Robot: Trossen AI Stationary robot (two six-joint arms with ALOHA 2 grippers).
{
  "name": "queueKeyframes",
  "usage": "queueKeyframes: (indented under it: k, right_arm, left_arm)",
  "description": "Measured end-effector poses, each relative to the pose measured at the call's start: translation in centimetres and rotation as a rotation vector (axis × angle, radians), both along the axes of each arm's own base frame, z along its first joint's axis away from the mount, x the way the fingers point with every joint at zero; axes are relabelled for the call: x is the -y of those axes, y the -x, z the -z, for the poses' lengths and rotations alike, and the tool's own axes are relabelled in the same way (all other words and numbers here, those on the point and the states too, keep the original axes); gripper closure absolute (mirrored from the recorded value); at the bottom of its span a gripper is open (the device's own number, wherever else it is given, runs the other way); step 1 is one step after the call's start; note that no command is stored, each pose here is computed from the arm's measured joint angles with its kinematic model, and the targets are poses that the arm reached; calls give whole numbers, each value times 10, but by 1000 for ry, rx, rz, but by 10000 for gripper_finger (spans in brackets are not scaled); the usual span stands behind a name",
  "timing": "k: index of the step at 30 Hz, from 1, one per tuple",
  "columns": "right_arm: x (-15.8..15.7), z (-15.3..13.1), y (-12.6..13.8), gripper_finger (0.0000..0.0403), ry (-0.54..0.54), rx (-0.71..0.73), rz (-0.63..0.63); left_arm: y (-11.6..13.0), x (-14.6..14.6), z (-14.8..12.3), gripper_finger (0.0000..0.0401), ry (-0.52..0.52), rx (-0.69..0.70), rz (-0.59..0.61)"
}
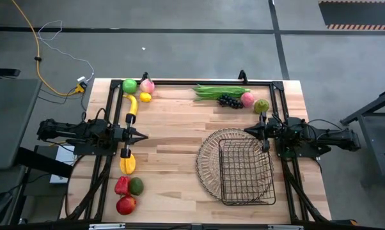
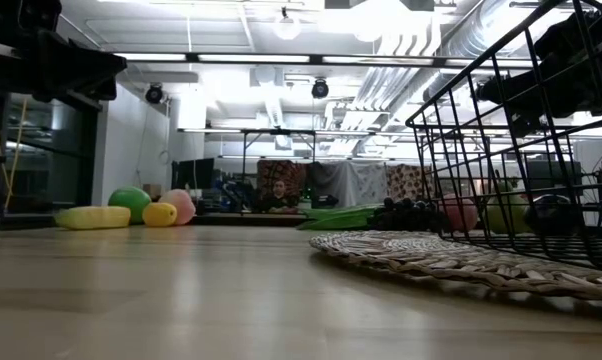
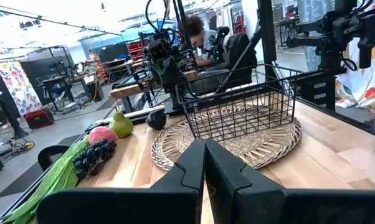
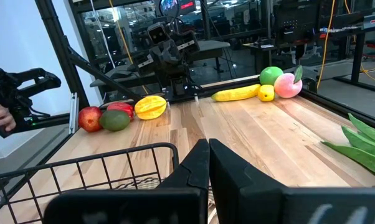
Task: Build produce basket
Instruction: Put the banana into the wire basket
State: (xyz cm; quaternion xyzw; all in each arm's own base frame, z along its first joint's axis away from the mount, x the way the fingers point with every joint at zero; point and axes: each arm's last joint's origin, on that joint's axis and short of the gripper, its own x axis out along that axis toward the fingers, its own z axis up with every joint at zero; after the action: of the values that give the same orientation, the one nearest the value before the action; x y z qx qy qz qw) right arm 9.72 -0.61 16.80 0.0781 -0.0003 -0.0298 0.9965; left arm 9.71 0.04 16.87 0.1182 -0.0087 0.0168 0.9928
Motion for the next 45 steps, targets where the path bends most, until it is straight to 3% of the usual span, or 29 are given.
queueKeyframes:
  k: [9,12,16,19,23,29,32,39,45]
  right_arm:
    - [0,0,0,402,0,-1,0]
    - [0,0,0,402,0,-1,0]
    - [0,0,0,402,0,-1,0]
    - [0,0,0,402,0,-1,0]
    - [0,0,0,402,0,0,0]
    - [0,0,0,402,0,0,0]
    - [0,0,0,402,0,-1,0]
    - [0,0,0,402,0,-1,0]
    - [0,0,0,402,0,0,0]
  left_arm:
    - [0,0,0,398,0,0,0]
    - [0,-1,-8,398,13,87,-20]
    - [0,-4,-20,395,156,205,-126]
    - [-4,-8,-20,371,205,166,-259]
    - [-15,-14,-32,303,276,62,-489]
    - [-32,-26,-66,199,237,-257,-940]
    - [-37,-32,-75,168,342,-402,-1054]
    - [-39,-56,-47,152,615,-744,-1306]
    - [-40,-86,-24,153,707,-877,-1473]
